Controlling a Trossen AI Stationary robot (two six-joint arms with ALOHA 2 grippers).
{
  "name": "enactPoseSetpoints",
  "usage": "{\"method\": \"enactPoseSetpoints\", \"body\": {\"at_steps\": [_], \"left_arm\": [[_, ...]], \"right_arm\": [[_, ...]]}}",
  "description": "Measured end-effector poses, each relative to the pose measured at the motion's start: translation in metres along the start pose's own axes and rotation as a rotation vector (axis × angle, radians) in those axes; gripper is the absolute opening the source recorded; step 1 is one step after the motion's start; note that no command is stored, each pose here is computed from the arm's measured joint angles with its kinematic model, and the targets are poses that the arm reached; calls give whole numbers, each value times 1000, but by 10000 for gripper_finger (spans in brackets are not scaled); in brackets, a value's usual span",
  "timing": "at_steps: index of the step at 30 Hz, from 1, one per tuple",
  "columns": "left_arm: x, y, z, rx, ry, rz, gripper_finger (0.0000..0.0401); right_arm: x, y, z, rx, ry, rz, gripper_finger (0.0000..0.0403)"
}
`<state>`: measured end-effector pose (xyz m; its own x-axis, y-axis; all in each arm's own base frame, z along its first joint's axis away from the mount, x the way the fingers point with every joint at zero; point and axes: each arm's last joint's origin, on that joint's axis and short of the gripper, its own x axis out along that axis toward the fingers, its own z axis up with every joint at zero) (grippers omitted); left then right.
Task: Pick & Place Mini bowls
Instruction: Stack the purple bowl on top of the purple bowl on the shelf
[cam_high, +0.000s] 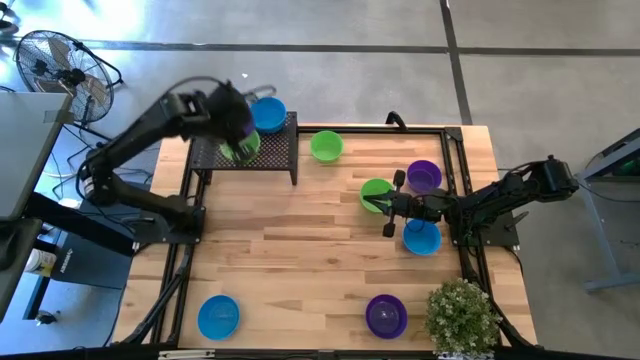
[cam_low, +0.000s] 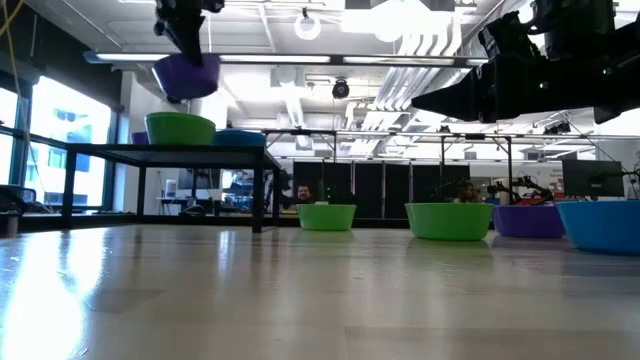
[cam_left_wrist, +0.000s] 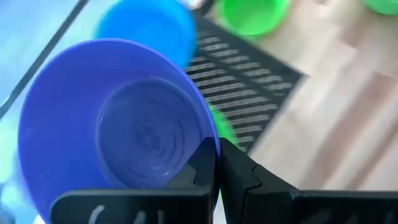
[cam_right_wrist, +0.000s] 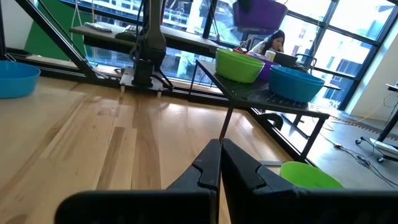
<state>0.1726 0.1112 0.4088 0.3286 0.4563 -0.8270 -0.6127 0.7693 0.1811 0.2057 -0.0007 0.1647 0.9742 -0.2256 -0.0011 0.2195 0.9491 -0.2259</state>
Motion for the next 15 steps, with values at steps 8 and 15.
{"method": "enactPoseSetpoints", "body": {"at_steps": [8,15], "left_arm": [[12,49,11,-78,113,78,1],[44,81,15,-152,219,126,1]], "right_arm": [[0,0,0,0,-1,0,1],[0,0,0,0,1,0,1]]}}
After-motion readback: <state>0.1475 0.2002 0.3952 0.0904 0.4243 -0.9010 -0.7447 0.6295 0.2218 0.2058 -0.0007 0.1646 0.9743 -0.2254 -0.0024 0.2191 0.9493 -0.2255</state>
